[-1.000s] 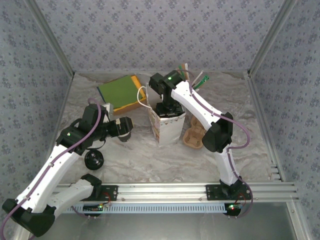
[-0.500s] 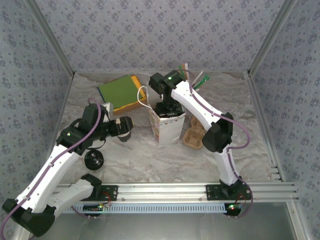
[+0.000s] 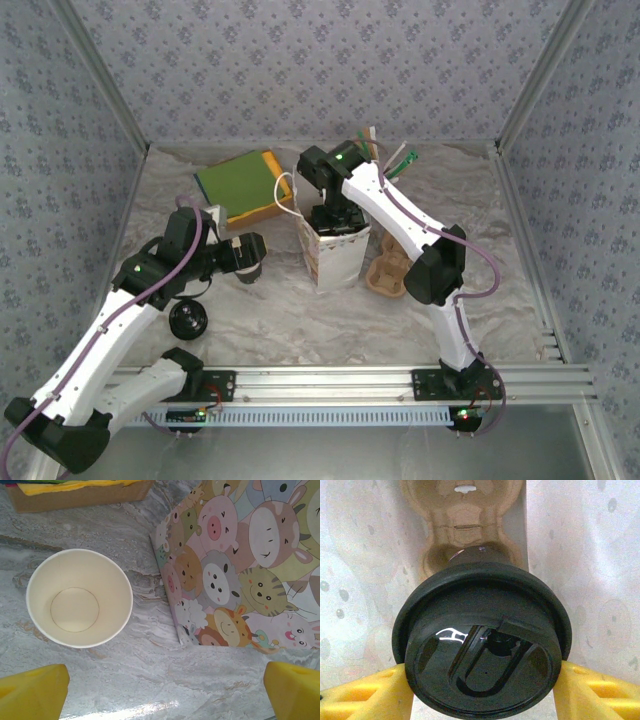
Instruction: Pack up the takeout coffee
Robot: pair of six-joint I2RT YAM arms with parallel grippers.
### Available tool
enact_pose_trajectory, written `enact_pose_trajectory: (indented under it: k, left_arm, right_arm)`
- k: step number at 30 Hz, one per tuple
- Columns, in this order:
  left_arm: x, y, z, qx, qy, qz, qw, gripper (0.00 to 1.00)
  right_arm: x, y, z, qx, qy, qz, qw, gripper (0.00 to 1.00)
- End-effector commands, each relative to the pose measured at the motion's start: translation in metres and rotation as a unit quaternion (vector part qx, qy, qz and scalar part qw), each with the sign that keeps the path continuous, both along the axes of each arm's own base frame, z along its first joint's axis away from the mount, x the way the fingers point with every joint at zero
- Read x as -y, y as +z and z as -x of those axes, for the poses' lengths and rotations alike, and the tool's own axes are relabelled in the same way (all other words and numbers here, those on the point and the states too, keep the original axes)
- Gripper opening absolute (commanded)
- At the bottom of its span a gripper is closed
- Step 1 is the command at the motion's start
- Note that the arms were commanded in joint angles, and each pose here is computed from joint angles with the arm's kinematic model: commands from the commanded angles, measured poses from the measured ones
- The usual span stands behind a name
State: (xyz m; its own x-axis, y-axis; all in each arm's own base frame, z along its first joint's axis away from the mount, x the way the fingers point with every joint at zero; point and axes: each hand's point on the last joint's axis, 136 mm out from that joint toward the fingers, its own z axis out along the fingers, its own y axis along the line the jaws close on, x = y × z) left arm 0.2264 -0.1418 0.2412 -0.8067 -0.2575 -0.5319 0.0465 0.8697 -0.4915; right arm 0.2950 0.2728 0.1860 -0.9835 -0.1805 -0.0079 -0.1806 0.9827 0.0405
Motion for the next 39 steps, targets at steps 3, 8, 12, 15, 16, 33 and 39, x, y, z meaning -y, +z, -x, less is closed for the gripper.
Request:
enact_pose_trajectory:
  k: [3,8,12,15,16,33,39]
  left_arm:
    - [0.0038,0.0065,0.0000,0.006,-0.005,0.011,1.000,1.00]
    - [0.0038,0.0062,0.0002,0.006,-0.006,0.010,1.000,1.00]
    - [0.0038,0.0055,0.0002,0.005,-0.005,0.010,1.000,1.00]
    - [0.0036,0.0049,0.0004,0.005,-0.006,0.009,1.000,0.99]
    - [0.0038,0.0054,-0.0001,0.006,-0.006,0.010,1.000,1.00]
    - [0.0035,0.0037,-0.0001,0.004,-0.005,0.008,1.000,1.00]
    - [0.0044,0.0046,-0.0004,0.005,-0.006,0.010,1.000,1.00]
  right_arm:
    - [0.0202,0.0091,0.0260,-0.043,0.002,0.037,0.998,0.68]
    - [0.0195,0.0084,0.0259,-0.044,0.002,0.036,0.998,0.68]
    - [0.0197,0.0080,0.0261,-0.045,0.003,0.037,0.998,0.68]
    - [0.0194,0.0082,0.0262,-0.044,0.003,0.036,0.998,0.68]
    - [0.0197,0.0083,0.0258,-0.044,0.002,0.037,0.998,0.68]
    - [0.0204,0.0100,0.0263,-0.044,0.001,0.035,0.998,0.68]
    - [0.0201,0.0114,0.0270,-0.043,0.000,0.032,0.999,0.68]
